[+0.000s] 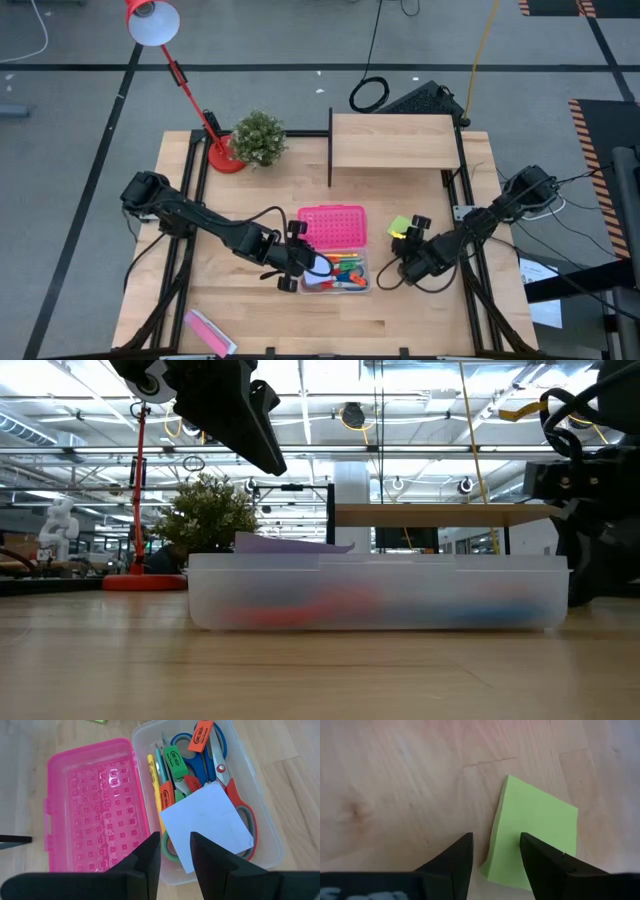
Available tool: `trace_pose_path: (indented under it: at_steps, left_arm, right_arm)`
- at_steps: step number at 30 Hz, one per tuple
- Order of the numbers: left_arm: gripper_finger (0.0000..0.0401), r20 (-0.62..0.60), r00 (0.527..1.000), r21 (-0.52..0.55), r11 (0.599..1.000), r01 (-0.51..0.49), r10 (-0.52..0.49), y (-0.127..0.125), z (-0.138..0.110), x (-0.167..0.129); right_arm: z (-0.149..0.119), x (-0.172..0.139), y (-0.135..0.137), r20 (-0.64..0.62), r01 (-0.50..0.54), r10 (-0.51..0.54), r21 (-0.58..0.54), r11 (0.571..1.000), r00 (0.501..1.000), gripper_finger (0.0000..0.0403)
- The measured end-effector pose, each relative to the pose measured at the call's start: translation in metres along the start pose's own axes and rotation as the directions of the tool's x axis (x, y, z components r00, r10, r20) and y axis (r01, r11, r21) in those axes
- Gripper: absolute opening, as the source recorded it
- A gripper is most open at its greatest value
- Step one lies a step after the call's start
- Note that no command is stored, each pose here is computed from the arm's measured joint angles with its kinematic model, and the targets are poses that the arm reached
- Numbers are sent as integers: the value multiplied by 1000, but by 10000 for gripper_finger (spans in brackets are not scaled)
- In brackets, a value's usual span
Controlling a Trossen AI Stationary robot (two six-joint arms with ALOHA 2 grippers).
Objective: Pack school essentials
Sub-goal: Put the green sticky notes into the supply box
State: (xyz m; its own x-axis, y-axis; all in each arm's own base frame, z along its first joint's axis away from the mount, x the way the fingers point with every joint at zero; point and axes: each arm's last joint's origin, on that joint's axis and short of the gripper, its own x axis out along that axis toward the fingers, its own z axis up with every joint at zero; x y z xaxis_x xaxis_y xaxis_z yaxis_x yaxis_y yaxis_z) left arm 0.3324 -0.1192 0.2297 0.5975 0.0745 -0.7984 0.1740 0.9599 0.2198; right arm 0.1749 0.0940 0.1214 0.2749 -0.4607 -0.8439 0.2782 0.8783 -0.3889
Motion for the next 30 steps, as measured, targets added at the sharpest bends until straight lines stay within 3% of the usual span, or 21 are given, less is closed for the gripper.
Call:
trace_pose_path:
  at_steps: [8, 17, 24, 30]
  left_arm:
    - [108, 0, 1000, 0, 1000, 0, 0, 0, 0, 0]
    - [108, 1, 1000, 0, 1000, 0, 0, 0, 0, 0]
    - [108, 9, 1000, -3, 1000, -1, 1, 0, 1, 0]
    - [108, 152, 988, -22, 1000, -5, 9, 0, 15, -1]
  right_arm:
    - [-6, 0, -7, -58, 63, -63, 6, 998, 996, 103]
    - [-7, 0, -6, -80, 43, -42, 15, 999, 996, 9]
    - [-7, -1, -5, -108, 12, -10, 20, 1000, 994, 6]
    - [3, -8, 0, -102, -35, 36, 13, 999, 994, 1]
